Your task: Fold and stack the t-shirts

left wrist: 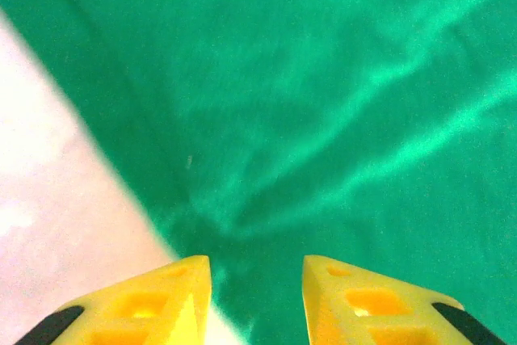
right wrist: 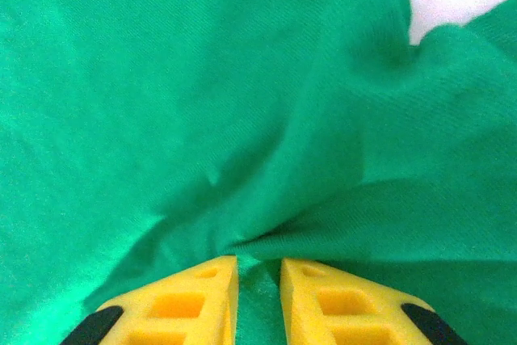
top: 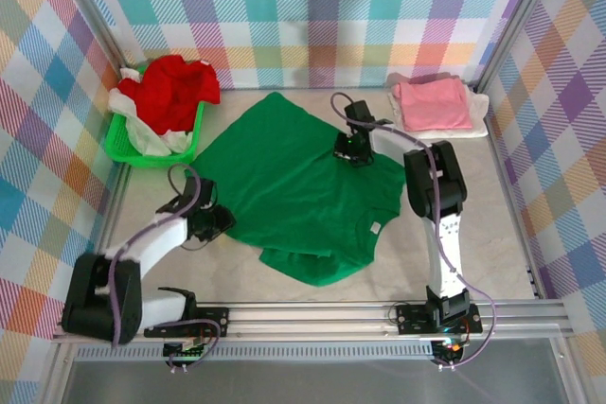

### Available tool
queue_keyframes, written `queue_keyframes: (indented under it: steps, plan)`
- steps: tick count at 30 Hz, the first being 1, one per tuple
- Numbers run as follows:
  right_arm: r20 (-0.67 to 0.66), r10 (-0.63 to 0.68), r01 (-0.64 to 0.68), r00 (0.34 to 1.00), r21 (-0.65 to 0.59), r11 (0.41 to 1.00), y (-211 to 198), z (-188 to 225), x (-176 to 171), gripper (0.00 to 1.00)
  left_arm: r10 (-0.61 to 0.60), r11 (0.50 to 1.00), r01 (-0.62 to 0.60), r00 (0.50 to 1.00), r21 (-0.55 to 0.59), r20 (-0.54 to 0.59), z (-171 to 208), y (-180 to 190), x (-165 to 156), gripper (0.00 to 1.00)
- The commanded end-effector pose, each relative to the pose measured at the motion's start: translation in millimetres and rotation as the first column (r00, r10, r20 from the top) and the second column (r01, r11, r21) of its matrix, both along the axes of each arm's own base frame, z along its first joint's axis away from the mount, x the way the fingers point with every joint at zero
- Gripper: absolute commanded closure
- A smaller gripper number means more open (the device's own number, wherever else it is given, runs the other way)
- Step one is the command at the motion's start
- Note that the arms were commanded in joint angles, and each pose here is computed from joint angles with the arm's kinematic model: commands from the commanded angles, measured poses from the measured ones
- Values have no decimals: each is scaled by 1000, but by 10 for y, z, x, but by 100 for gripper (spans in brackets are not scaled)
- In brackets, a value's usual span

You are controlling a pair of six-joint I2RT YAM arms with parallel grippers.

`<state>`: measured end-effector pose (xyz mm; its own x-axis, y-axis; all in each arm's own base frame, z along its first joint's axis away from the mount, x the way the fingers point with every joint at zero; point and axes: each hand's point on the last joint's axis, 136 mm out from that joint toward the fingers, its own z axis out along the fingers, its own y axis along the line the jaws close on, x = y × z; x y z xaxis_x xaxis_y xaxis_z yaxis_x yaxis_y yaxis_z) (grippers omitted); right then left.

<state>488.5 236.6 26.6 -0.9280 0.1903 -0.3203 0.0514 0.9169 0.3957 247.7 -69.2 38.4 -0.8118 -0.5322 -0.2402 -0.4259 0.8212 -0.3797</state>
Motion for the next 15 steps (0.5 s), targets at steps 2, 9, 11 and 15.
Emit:
queue_keyframes:
  steps: [2,9,11,15]
  plan:
    - [-39,124,-123,991,31,992,426,-182,42,76,6,1000,-8,996,23,90,414,45,-77,62]
    - [67,133,-135,989,25,991,561,378,360,70,-121,990,104,974,99,191,834,-62,564,63]
    - [85,139,-141,987,21,990,530,634,315,66,-129,986,103,969,127,212,819,-78,836,64]
    - [154,82,-81,985,-12,997,231,1020,6,62,-216,969,184,955,164,204,803,-239,1501,65]
